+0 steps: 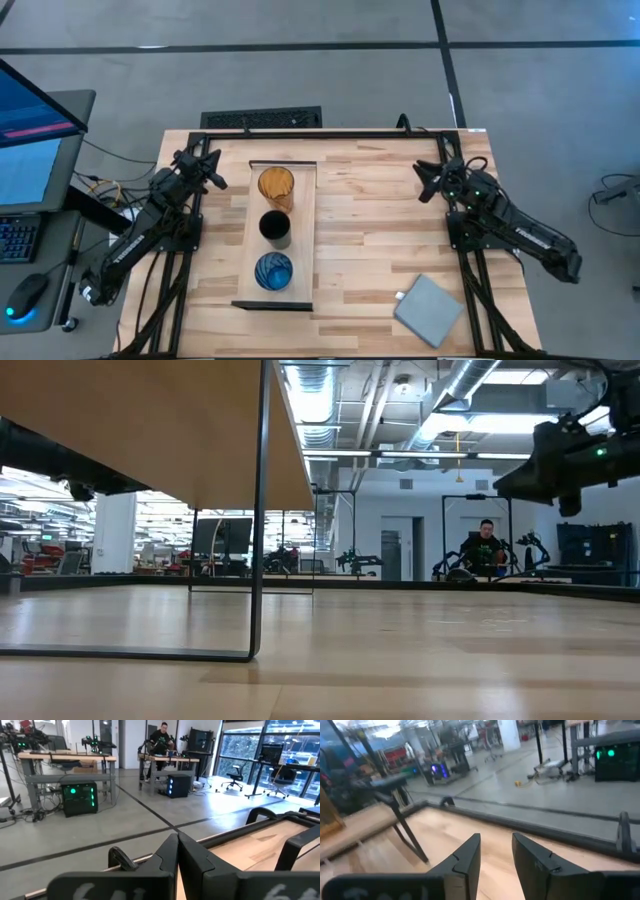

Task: Stack small to large cups/mugs on shelf
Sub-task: Return to Home Position

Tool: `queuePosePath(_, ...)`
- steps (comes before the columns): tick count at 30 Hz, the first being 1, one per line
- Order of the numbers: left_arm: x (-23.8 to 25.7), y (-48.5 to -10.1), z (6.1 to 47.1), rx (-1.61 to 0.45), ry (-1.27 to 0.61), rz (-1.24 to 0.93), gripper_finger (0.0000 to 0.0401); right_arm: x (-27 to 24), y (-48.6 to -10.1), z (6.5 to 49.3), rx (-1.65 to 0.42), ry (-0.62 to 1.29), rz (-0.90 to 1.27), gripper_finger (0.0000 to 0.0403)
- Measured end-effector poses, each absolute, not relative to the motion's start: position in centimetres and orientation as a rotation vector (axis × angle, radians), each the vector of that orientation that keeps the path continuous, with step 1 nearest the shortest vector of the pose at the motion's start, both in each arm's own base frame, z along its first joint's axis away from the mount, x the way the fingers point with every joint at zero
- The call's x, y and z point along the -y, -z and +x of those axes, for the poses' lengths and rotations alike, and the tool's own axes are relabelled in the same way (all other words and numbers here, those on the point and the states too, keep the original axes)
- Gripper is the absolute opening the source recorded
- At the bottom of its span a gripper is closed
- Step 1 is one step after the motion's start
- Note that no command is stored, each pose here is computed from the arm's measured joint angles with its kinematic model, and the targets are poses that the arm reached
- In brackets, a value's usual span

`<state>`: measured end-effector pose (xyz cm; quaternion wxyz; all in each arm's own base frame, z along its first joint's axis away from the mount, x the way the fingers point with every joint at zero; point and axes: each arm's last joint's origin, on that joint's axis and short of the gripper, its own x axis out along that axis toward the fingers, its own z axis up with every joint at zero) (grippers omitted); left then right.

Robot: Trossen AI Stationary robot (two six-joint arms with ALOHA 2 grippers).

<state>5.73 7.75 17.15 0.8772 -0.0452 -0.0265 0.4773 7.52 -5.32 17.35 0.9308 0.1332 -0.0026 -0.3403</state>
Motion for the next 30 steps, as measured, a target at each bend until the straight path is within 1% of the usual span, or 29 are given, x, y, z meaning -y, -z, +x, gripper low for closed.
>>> queuePosePath(11, -7.78, -17.07, 5.77, 0.033, -0.991, -0.07, 0.0, 5.3, -17.09, 7.6, -0.022, 0.691, 0.251, 0.0134)
queuePosePath(17, -7.78, -17.07, 5.77, 0.032, -0.991, -0.069, 0.0, 5.22, -17.05, 7.66, -0.011, 0.659, 0.306, 0.0134)
queuePosePath(30, -7.8, -17.08, 5.78, 0.043, -0.993, -0.084, 0.0, 5.22, -17.03, 7.67, -0.012, 0.655, 0.307, 0.0134)
